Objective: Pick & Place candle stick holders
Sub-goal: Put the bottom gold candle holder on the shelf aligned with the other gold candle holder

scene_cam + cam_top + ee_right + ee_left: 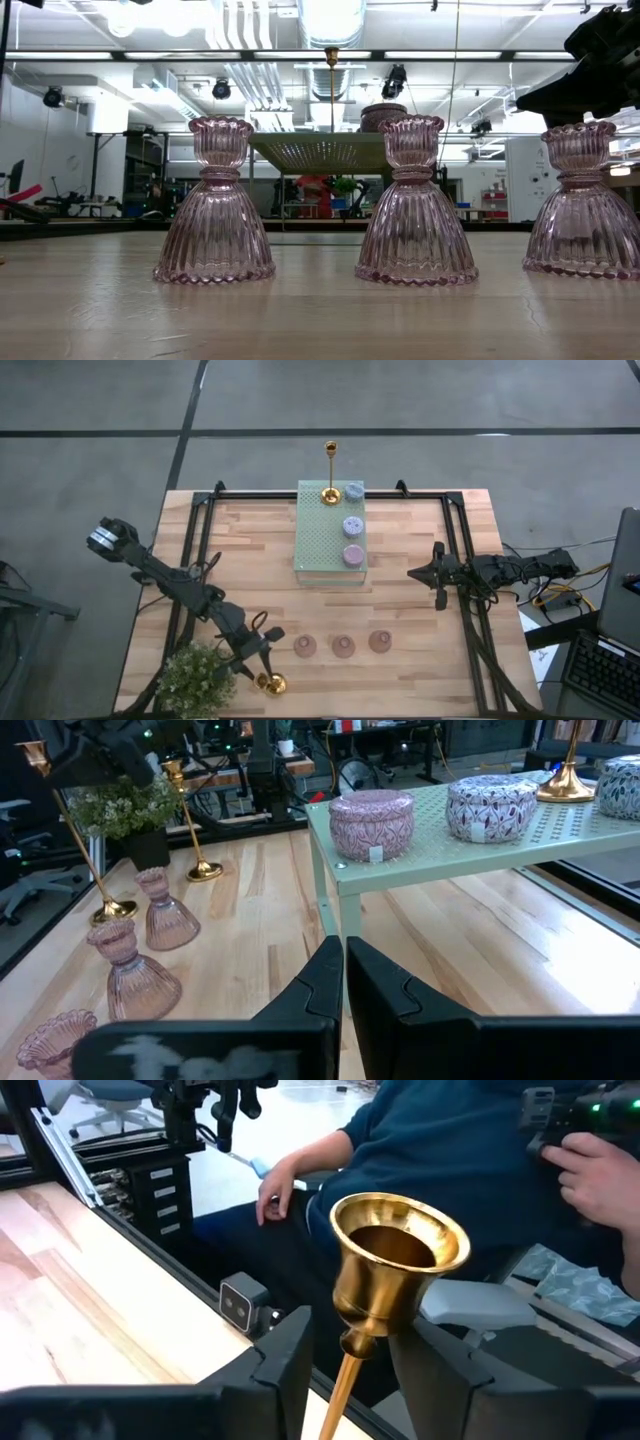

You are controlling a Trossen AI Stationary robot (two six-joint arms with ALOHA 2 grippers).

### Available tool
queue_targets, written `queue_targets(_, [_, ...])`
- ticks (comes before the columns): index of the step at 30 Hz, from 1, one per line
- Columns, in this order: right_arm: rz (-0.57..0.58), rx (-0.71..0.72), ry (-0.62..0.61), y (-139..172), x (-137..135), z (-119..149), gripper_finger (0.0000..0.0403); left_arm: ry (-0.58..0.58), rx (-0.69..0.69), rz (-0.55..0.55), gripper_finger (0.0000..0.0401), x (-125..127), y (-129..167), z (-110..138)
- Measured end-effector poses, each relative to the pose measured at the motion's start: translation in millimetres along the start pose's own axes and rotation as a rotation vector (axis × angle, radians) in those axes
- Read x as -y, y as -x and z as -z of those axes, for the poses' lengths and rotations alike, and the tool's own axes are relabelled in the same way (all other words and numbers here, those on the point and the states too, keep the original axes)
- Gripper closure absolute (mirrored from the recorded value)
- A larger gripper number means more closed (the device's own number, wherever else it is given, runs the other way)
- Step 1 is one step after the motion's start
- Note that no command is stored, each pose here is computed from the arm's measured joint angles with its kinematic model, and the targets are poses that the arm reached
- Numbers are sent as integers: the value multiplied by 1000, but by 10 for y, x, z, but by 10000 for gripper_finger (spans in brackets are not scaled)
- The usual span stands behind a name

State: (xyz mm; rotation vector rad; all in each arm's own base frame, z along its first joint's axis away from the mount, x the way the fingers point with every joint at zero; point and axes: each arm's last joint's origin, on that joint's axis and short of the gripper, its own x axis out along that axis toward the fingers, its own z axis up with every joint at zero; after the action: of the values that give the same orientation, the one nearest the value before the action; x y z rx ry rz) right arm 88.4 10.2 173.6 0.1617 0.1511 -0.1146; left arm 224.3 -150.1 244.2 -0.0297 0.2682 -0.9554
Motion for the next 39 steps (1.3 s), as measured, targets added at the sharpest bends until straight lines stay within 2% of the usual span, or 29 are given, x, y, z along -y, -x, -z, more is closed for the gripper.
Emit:
queue_targets(12, [0,0,0,0,0,0,390,-37,13,-19,335,-6,1,-6])
queue_targets(21, [0,0,0,0,0,1,390,-84,17,-29,353,-11,2,-9])
queue_targets(29, [0,0,0,0,0,1,390,-58,49,-246,354,-127,62,-79])
queue_targets(36, [0,0,0,0,0,1,390,-31,103,-297,354,-127,240,-330])
queue_targets(39, [0,0,0,0,0,1,390,-24,90,-363,354,-114,321,-437])
